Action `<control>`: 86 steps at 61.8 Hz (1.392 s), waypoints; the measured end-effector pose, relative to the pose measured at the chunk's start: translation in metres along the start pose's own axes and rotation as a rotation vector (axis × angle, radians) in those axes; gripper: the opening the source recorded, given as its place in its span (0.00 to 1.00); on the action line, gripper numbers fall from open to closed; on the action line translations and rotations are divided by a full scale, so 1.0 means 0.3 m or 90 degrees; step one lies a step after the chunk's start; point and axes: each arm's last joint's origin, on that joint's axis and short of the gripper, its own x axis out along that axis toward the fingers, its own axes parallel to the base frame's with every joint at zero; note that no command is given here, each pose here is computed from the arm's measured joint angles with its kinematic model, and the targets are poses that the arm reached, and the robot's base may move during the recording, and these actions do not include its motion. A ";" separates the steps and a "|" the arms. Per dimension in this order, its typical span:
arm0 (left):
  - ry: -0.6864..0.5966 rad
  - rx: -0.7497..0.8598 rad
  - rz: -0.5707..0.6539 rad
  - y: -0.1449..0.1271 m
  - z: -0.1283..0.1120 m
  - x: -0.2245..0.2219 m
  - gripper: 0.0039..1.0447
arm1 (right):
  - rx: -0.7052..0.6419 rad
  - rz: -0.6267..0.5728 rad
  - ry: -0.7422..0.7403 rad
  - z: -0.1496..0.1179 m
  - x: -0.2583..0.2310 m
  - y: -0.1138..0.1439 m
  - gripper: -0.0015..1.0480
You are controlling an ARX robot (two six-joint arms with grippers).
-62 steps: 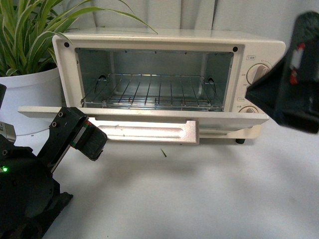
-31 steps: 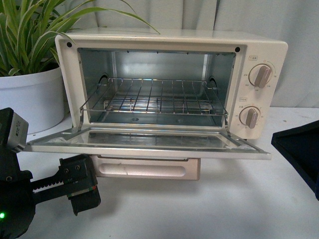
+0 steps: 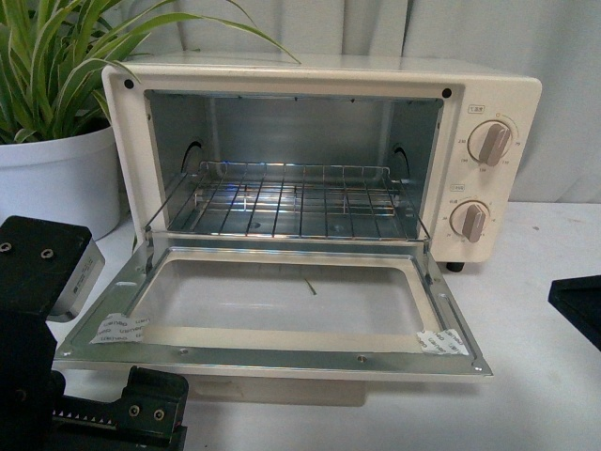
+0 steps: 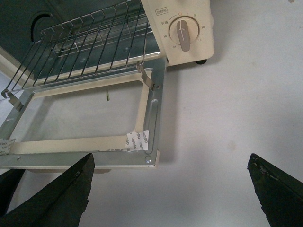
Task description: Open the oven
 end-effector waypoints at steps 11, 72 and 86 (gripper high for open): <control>-0.057 -0.023 -0.037 0.023 0.017 -0.108 0.94 | 0.008 -0.009 -0.001 -0.026 -0.040 -0.027 0.91; -0.270 -0.140 -0.011 0.186 -0.103 -0.420 0.83 | -0.061 -0.096 -0.218 -0.146 -0.230 -0.111 0.80; -0.313 -0.136 0.001 0.246 -0.135 -0.412 0.40 | -0.178 -0.129 -0.261 -0.164 -0.233 -0.154 0.38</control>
